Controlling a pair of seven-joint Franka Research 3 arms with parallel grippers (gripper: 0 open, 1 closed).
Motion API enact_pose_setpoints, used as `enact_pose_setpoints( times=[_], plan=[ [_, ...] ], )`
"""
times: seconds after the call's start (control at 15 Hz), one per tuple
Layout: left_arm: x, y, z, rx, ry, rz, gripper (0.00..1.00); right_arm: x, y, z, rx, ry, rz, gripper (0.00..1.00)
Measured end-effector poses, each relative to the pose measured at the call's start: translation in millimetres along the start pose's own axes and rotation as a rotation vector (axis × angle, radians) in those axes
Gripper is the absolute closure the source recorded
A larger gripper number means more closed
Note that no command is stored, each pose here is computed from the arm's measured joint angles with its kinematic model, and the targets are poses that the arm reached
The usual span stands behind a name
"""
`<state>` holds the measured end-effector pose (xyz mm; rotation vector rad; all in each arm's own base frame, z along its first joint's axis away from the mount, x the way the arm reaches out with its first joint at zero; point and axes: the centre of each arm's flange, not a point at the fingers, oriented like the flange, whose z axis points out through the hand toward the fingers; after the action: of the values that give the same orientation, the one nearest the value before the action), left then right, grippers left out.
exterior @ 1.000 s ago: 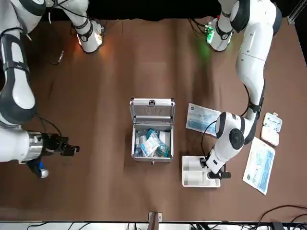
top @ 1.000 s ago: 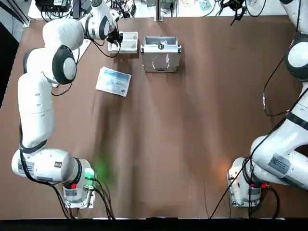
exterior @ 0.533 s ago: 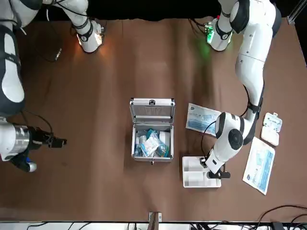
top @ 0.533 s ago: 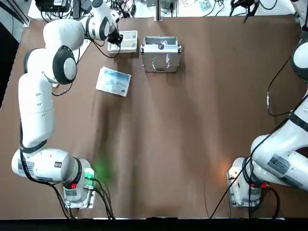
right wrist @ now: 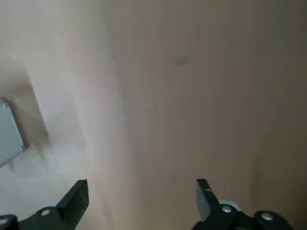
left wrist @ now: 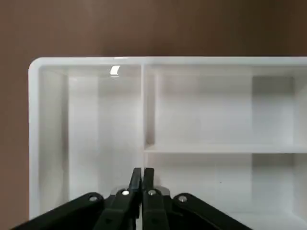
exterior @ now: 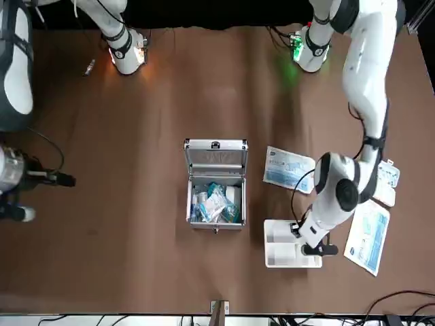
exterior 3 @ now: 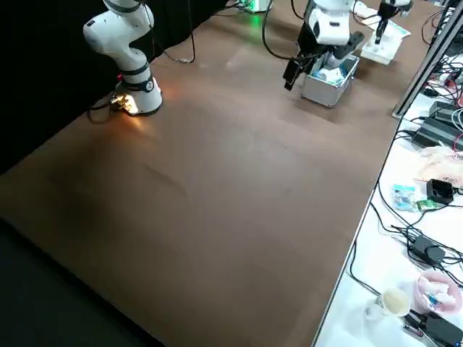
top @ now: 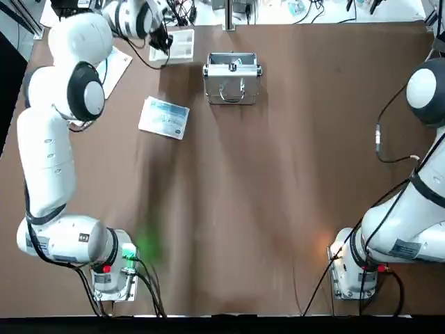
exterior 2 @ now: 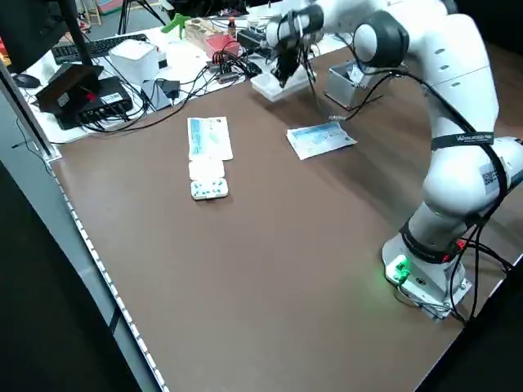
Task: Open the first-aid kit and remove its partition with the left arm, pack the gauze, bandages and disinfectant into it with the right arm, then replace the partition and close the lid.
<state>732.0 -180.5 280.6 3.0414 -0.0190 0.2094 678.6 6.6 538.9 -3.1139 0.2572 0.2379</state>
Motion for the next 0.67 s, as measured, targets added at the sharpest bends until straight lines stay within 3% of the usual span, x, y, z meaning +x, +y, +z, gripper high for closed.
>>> enact_pose_setpoints(
  times=[0.33,0.47,0.67],
  plan=[
    [-7,13,-99,0.032,-0.042,0.018,0.97,-28,9,-52,0.032,0.091,0.017,0.0],
    [-15,31,-134,0.034,-0.044,0.014,0.97,-31,19,-52,0.026,0.143,0.033,0.0],
    [-29,68,-153,0.031,-0.04,0.004,0.97,-40,19,-49,0.046,0.154,0.008,0.01]
  ],
)
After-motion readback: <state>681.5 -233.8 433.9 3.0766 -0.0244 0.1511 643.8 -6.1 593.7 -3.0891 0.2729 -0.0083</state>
